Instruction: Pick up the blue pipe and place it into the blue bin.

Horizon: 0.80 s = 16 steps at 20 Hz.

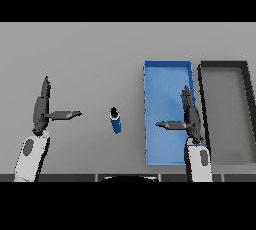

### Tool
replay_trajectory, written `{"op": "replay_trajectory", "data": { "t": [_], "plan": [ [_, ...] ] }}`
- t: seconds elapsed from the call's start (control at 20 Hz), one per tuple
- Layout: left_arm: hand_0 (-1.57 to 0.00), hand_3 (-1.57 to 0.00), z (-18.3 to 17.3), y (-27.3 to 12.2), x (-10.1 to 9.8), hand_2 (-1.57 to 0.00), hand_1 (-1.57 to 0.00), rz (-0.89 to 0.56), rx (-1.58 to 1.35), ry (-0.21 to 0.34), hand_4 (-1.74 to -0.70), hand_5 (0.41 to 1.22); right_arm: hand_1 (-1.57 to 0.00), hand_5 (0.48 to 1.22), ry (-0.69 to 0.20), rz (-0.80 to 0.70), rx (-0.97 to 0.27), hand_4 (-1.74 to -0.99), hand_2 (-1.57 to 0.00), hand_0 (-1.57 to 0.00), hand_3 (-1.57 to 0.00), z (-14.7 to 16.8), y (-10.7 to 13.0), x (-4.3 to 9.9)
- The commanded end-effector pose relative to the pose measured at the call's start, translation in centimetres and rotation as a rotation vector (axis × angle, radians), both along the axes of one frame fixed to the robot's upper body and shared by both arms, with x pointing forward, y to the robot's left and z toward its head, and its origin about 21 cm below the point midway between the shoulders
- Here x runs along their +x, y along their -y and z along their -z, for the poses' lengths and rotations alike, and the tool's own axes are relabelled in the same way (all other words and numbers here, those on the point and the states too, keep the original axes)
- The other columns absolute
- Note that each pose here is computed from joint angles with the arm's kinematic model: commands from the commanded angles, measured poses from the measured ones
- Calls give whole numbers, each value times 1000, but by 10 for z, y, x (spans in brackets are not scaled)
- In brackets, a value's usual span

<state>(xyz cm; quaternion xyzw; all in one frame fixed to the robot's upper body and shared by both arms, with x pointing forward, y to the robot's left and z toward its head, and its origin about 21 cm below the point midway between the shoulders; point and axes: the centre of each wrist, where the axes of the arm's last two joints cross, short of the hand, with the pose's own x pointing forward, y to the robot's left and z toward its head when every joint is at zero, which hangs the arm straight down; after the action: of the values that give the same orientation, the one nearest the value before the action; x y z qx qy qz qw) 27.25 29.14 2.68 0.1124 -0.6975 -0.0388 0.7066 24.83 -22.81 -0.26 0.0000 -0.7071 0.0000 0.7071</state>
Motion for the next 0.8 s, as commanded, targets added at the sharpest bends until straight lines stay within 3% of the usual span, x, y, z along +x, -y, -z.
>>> {"op": "replay_trajectory", "data": {
  "t": [0.0, 0.25, 0.3, 0.4, 0.5, 0.75],
  "plan": [
    [1, 1, 0, 1, 0, 1, 1, 1, -1, 5, -966, 593, 1, 629, -1, 2, 0, -1205, 1, 1, 1, 0, 1, 0],
    [1, 1, 1, 12, 5, 1, 1, 6, -5, -5, -966, 593, 1, 629, -12, 1, -4, -1205, 1, 1, 1, 0, 12, 6],
    [1, 1, 4, -2, -5, 1, 1, 117, 76, 11, -966, 593, 1, 629, 88, -28, -141, -1205, 1, 1, 1, -5, 26, -6],
    [1, 1, 7, -20, -11, 1, 1, 233, 147, -8, -960, 590, 1, 627, 139, -76, -269, -1197, 1, 1, 1, -9, 32, -18],
    [1, 1, 6, -25, -10, 1, 1, 276, 167, -7, -959, 592, 1, 622, 132, -95, -305, -1193, 1, 1, 1, -10, 33, -24],
    [1, 1, 0, -29, -19, 1, 1, 420, 145, 2, -976, 584, 1, 621, 120, -97, -320, -1192, 1, 1, 1, -15, 33, -20]
  ]
}}
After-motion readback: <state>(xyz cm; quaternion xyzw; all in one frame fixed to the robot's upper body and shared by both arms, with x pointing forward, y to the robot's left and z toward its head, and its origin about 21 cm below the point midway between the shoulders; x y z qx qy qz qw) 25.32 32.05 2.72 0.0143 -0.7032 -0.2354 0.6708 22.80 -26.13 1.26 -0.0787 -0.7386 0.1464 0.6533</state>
